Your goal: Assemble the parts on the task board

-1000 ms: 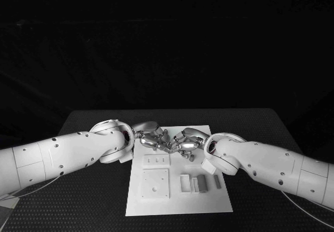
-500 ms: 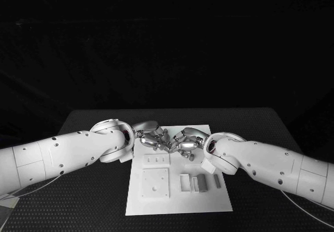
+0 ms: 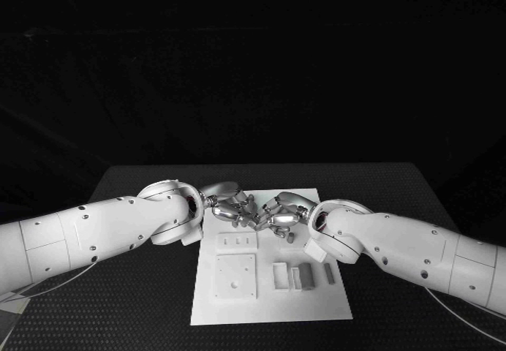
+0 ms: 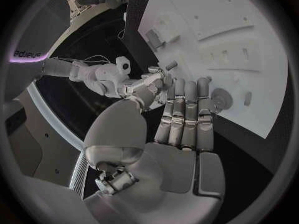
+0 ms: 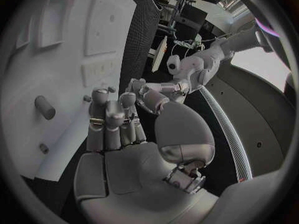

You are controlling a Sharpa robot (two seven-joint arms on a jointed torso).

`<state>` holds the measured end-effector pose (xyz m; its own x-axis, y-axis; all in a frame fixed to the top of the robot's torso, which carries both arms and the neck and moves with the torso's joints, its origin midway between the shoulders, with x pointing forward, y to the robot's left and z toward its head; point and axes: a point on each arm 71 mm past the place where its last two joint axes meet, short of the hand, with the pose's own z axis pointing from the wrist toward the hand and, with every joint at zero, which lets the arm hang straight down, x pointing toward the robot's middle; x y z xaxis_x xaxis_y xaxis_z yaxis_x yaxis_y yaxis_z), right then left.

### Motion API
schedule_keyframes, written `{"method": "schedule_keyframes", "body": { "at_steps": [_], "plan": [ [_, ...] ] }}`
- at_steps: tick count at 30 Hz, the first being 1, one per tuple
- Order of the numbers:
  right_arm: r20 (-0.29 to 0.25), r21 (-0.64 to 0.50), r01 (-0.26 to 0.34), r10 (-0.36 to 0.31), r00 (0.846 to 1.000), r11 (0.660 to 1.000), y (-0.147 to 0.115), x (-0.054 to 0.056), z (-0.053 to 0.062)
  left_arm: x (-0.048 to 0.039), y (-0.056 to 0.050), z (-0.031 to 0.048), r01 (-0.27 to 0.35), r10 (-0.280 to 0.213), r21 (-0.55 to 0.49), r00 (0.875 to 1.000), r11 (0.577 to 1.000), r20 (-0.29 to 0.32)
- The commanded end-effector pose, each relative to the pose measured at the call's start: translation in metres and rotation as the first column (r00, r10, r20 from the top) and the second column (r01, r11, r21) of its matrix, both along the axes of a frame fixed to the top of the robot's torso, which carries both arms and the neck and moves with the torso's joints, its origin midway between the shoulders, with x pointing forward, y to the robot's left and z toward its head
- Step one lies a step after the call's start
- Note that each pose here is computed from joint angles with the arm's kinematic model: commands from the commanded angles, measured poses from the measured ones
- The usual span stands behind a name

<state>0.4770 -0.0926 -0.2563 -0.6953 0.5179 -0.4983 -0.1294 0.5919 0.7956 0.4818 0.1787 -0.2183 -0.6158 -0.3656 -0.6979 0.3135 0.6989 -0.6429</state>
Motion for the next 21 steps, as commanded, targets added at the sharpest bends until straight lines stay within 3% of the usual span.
{"method": "schedule_keyframes", "body": {
  "at_steps": [1,21],
  "plan": [
    [0.012,0.021,-0.03,0.03,0.999,0.999,0.0066,-0.002,0.0035,-0.0014,-0.0044,0.0005,0.002,-0.004,-0.042,0.999,0.999,-0.038],
    [0.003,0.042,0.013,-0.014,1.0,0.999,0.0013,0.0022,0.003,0.0022,0.0027,-0.0007,-0.07,0.064,-0.081,0.994,0.994,-0.084]
  ]
}}
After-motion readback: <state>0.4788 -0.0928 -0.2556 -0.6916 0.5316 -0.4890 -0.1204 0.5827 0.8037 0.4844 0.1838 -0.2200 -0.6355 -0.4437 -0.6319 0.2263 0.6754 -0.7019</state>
